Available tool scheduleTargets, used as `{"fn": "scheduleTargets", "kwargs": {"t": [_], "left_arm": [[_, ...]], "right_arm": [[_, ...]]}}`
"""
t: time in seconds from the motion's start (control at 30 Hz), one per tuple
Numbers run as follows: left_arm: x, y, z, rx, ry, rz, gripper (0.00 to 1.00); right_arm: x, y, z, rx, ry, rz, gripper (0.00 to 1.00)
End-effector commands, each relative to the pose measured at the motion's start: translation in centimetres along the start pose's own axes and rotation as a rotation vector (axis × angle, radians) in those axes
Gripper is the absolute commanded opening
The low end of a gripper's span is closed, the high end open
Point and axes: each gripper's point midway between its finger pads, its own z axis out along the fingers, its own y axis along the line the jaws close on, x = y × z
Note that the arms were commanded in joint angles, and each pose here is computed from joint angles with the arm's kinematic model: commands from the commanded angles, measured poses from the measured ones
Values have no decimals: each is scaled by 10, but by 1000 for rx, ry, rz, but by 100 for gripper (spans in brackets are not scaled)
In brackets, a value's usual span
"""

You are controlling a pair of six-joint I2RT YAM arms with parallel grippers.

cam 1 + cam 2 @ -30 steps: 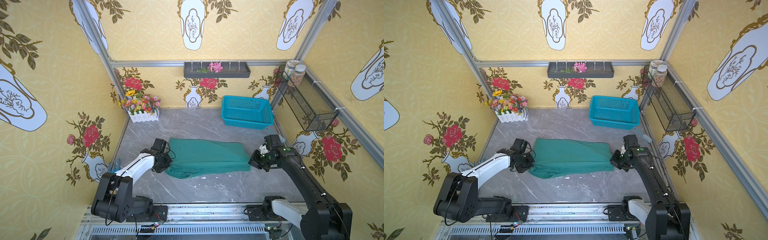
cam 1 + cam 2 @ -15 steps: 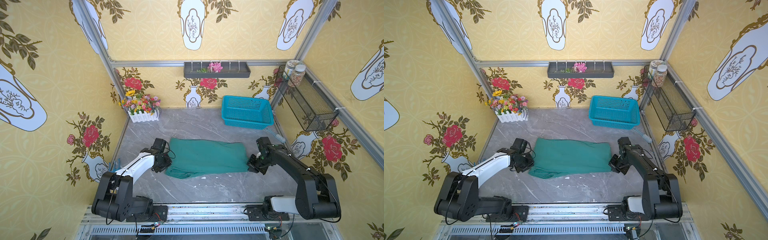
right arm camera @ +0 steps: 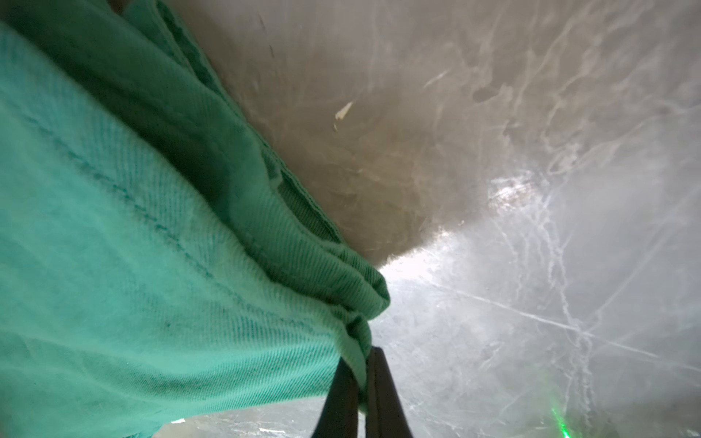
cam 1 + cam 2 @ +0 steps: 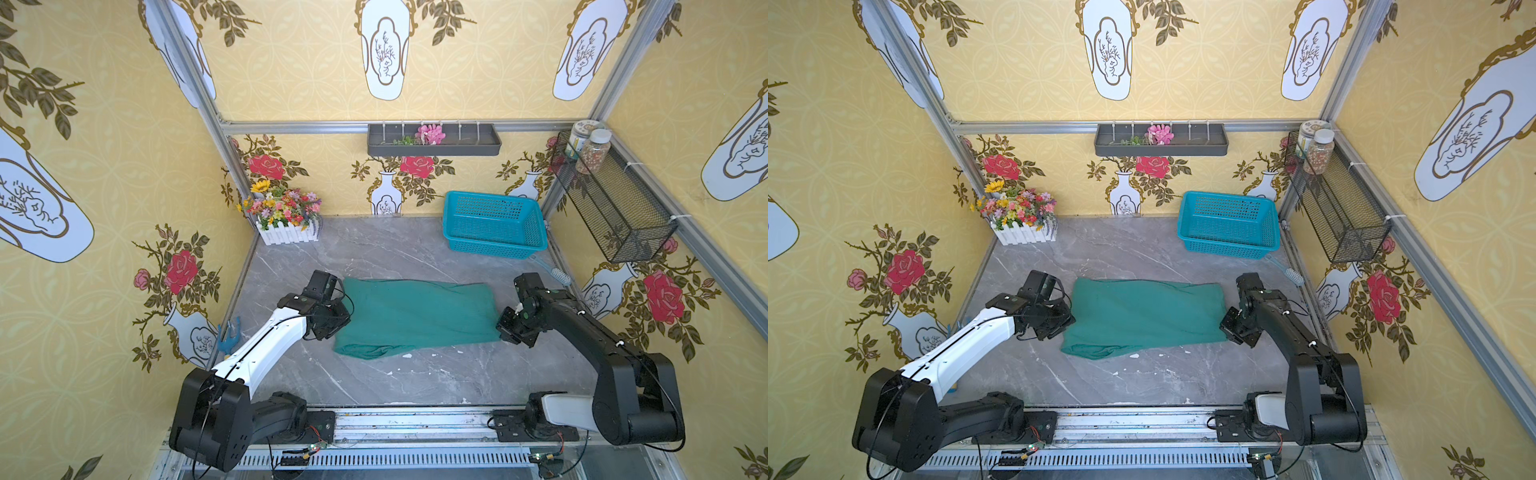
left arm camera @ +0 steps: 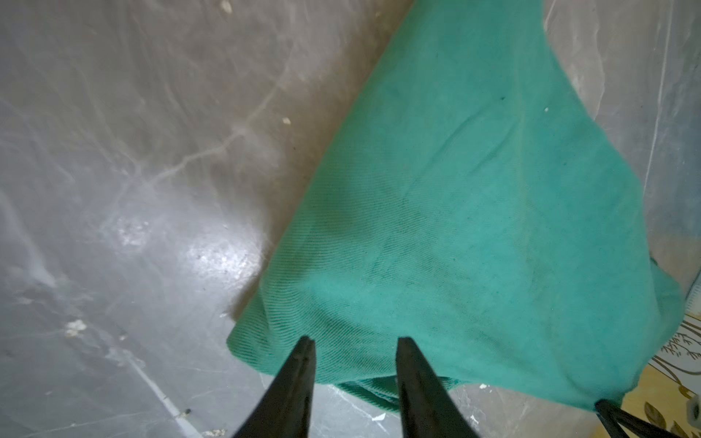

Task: Roll up the long pants
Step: Adjust the long pant at the center of the board.

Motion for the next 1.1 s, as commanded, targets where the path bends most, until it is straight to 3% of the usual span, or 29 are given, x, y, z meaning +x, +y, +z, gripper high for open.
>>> {"fn": "scheduleTargets", "kwargs": {"t": [0.0,0.1,0.2,0.37,0.4,0.43,0.5,0.53,0.63,0.8,0.9,0.97,1.07], "left_arm": [[13,-24,9,130,92,-35,25],[11,-10,17,53,81,-63,24],[13,9,24,-20,73,-72,33],[26,31,41,-95,125,-92,35],[28,38,44,-114,129,-103,35],[30,45,46,-144,131,-114,35],[31,61,46,-223,118,-136,36],[33,68,47,-255,120,-147,36],[36,76,50,-293,127,-159,36],[20,48,36,-222,67,-106,38],[0,-4,12,-77,-7,-45,40],[-12,-46,-1,35,-35,7,42],[-15,-84,7,129,9,40,42]], "right_arm": [[-4,-7,-1,40,-18,-5,0],[-6,-10,-4,50,-23,3,0],[-7,-13,-8,65,-31,14,0],[-7,-18,-7,85,-32,25,0],[-6,-18,-6,85,-28,25,4],[-5,-19,-6,87,-25,27,17],[-5,-19,-7,94,-28,25,53],[-6,-19,-9,99,-35,24,63],[-19,-11,-35,99,-119,11,73],[-43,44,-89,29,-318,-124,73],[-38,79,-75,3,-280,-205,67],[-39,95,-59,0,-251,-222,58],[-52,113,-44,-41,-265,-214,48]]}}
